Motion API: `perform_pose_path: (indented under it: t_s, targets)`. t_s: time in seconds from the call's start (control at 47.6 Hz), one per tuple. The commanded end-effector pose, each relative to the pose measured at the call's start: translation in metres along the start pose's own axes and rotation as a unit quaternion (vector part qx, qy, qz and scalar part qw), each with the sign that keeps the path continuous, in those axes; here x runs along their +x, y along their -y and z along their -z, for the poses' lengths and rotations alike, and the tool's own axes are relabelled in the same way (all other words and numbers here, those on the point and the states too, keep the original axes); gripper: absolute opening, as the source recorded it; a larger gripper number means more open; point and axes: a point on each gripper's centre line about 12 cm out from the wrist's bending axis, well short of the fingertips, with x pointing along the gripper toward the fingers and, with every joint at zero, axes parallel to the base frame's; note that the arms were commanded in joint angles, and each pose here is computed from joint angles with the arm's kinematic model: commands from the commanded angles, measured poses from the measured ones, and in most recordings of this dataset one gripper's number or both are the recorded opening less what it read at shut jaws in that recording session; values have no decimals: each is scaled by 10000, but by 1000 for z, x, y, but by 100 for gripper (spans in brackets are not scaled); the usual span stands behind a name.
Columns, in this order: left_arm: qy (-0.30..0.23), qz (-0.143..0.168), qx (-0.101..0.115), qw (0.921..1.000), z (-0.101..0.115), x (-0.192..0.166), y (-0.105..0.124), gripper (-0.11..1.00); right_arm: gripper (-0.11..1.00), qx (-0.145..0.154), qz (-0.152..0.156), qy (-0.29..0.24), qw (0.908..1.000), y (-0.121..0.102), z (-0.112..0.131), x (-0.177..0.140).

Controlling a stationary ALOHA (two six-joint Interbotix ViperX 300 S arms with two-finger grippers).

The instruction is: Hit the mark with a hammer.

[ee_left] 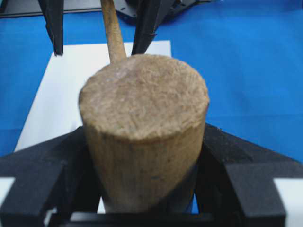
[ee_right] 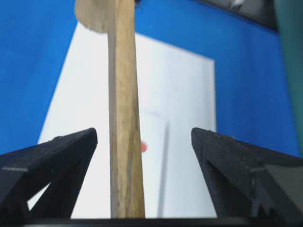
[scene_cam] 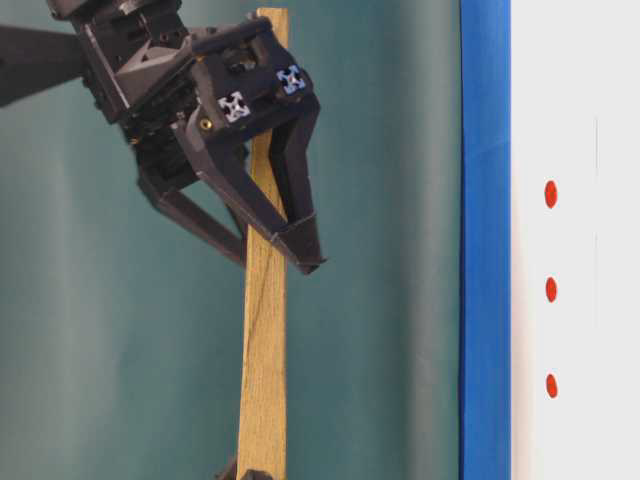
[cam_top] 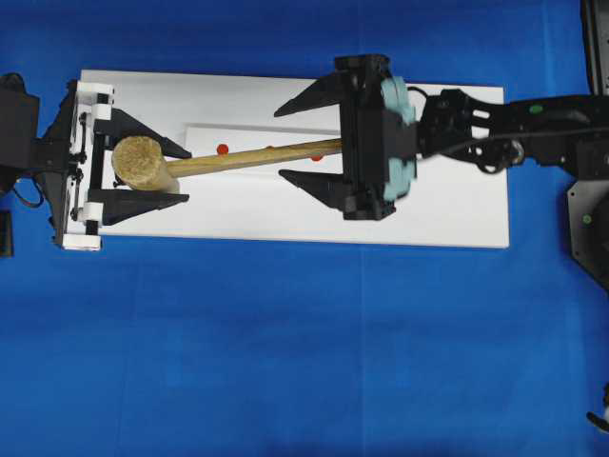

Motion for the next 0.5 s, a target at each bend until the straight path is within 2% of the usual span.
perform_pose_path:
  t_s: [0.0, 0.168, 0.252, 0.315, 0.483]
  targets:
    - [162, 4, 25, 9999, -10, 0, 0, 44, 96, 86, -58, 141, 9998, 0, -15, -4]
    - [161, -4, 24, 9999, -10, 0, 0, 44, 92, 334, -44, 139, 9993, 1, -15, -4]
    - [184, -6, 23, 9998, -11, -1, 0, 44, 83, 357, -55, 128, 9993, 1, -15, -4]
    - [184, -6, 16, 9998, -11, -1, 0, 44, 68, 357, -72, 112, 9993, 0, -15, -4]
    - [214, -20, -31, 9998, -13, 0, -1, 44, 19, 355, -149, 46, 9992, -1, -14, -4]
